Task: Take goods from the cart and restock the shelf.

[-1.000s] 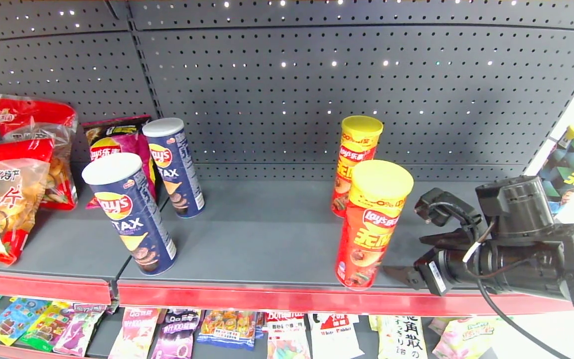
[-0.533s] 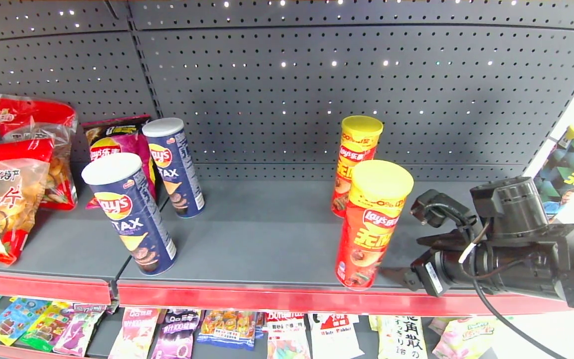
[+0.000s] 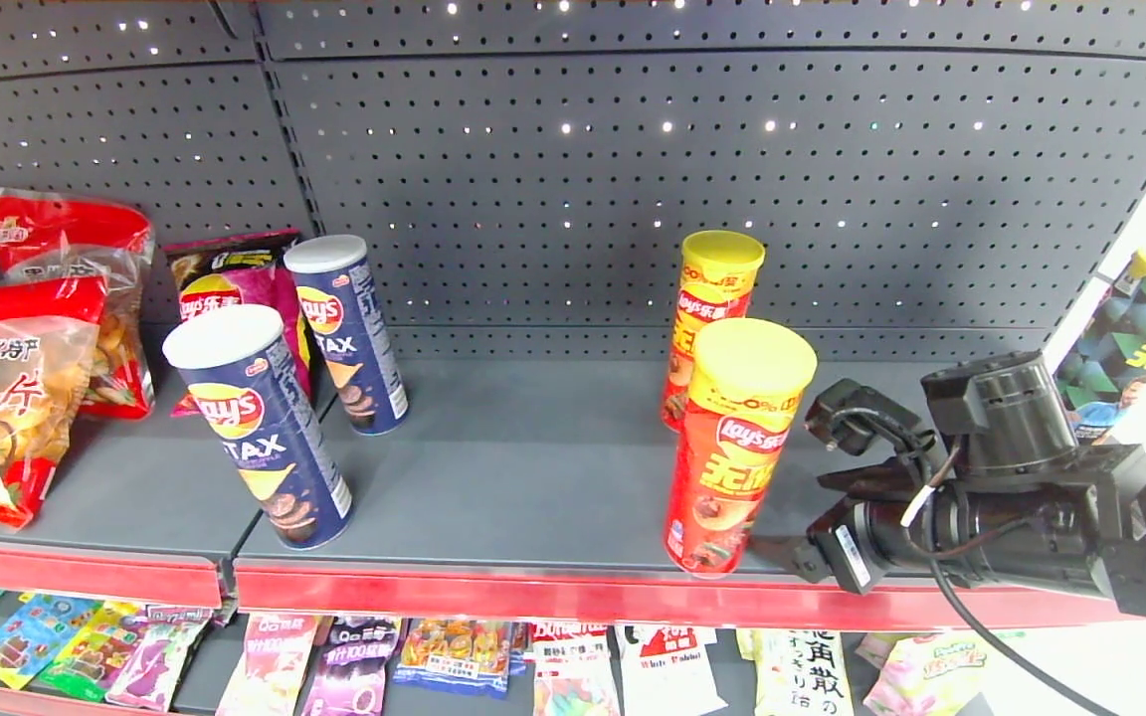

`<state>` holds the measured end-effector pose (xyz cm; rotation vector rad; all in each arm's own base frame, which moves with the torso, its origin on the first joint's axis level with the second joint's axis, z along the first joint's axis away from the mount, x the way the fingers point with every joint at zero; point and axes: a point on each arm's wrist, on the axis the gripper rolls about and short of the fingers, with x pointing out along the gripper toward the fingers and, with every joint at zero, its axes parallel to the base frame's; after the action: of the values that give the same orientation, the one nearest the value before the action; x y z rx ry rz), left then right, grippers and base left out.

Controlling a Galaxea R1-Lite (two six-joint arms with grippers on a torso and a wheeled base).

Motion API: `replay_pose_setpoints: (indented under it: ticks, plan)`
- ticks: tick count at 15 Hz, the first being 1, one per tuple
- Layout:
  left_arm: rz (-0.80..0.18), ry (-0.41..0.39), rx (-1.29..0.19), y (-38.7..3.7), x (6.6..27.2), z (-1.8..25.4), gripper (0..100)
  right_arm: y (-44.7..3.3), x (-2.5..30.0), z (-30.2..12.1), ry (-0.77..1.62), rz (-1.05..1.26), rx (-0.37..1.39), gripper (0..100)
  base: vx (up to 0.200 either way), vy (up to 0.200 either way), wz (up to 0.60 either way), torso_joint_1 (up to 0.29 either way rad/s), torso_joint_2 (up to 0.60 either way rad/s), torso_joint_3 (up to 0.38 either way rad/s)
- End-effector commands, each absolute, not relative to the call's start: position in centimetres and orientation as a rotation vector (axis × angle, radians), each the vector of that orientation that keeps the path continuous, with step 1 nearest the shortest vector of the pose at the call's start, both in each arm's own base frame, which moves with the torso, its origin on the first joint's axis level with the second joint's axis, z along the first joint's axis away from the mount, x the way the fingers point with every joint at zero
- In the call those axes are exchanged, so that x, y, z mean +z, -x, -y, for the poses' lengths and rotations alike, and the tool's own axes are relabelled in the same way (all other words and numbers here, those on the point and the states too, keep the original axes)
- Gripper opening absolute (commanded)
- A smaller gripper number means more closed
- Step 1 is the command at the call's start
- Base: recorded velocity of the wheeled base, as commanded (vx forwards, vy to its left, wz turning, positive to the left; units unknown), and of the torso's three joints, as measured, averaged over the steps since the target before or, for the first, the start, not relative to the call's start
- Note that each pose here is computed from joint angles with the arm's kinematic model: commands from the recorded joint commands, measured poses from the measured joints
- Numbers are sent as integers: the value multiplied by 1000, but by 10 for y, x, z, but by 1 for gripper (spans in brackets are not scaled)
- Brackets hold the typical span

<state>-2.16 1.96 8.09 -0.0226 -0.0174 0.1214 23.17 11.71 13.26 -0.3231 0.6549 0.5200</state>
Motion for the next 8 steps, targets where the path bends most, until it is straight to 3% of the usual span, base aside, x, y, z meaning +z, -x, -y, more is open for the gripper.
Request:
replay_pose_setpoints:
  ticks: [1, 8]
  plan:
    - [16, 22, 123, 22, 81, -20, 100, -232, 132, -118, 324, -655, 522, 100, 0, 0, 0, 0, 0, 0]
    - [16, 24, 123, 22, 81, -20, 100, -234, 133, -123, 328, -650, 535, 100, 0, 0, 0, 0, 0, 0]
